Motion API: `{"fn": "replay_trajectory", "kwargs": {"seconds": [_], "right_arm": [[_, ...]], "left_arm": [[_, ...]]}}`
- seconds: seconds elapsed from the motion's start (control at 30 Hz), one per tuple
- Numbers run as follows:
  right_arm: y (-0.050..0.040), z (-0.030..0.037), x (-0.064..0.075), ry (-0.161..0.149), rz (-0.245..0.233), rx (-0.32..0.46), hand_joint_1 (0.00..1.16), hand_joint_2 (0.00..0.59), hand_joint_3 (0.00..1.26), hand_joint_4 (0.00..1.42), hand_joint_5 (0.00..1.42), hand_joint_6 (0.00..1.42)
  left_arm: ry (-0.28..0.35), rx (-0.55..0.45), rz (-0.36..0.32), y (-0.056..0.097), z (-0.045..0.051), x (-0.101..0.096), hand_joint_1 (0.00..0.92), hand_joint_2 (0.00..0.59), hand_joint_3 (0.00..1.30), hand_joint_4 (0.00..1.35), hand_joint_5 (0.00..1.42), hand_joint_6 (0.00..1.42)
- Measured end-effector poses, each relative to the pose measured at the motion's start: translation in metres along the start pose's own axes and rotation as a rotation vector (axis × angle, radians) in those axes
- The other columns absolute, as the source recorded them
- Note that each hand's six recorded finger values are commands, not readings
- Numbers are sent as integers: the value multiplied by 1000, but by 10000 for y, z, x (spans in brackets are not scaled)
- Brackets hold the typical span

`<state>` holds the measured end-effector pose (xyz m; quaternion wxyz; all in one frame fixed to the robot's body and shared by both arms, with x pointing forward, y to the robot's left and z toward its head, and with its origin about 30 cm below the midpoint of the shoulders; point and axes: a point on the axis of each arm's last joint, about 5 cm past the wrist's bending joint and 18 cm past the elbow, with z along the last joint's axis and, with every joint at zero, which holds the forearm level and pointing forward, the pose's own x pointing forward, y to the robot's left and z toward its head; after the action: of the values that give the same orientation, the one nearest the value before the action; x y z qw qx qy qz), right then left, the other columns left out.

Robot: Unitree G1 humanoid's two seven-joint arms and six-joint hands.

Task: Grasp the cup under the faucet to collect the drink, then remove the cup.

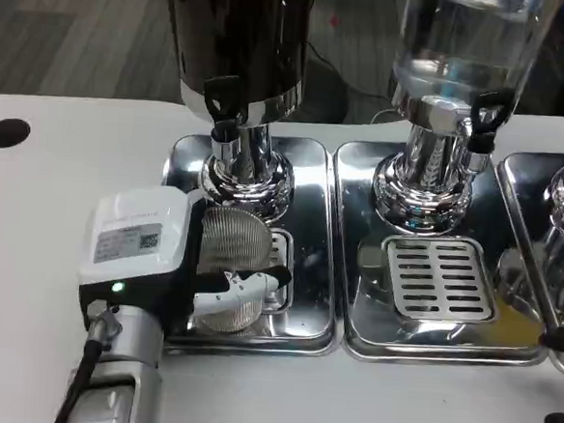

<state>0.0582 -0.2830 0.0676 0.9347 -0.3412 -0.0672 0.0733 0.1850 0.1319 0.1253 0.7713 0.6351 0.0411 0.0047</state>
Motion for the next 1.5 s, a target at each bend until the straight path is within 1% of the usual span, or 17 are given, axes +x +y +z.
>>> {"fn": "replay_trajectory", "kwargs": {"seconds": [0.13, 0.27, 0.6, 0.77, 0.93, 1.03, 1.13, 1.33, 1.5], "right_arm": [[-4, 3, -3, -12, -5, 5, 544, 374, 212, 122, 119, 96], [-2, -3, -5, -12, 0, 5, 543, 373, 212, 122, 119, 98], [6, -12, 5, -15, 10, 9, 542, 368, 212, 122, 119, 101], [19, -26, -7, -6, 20, 14, 542, 367, 212, 122, 119, 102], [24, -24, -11, -9, 25, 16, 542, 367, 212, 122, 119, 102], [29, -23, -16, -8, 33, 17, 542, 367, 212, 122, 119, 102], [31, -21, -24, -9, 34, 21, 542, 367, 212, 122, 119, 102], [33, -13, -52, -15, 42, 27, 542, 367, 212, 122, 119, 102], [32, -18, -64, -15, 40, 31, 541, 367, 212, 122, 119, 102]], "left_arm": [[0, 14, 18, 1, 17, -3, 294, 89, 458, 587, 829, 1035], [2, 8, 28, -5, 24, -8, 298, 100, 473, 603, 839, 1038], [16, 8, 51, -34, -8, -36, 300, 103, 481, 604, 840, 1041], [22, 7, 59, -41, -24, -42, 301, 104, 482, 604, 840, 1042], [39, -6, 75, -31, -60, -27, 301, 105, 475, 588, 827, 1045], [52, -16, 78, -23, -86, 15, 301, 106, 475, 588, 823, 1046], [51, -14, 81, -14, -78, 65, 301, 106, 471, 588, 822, 1037], [44, -8, 96, 20, -41, 201, 301, 107, 465, 588, 822, 1034], [40, -13, 93, -10, 1, 269, 301, 108, 462, 586, 820, 1034]]}}
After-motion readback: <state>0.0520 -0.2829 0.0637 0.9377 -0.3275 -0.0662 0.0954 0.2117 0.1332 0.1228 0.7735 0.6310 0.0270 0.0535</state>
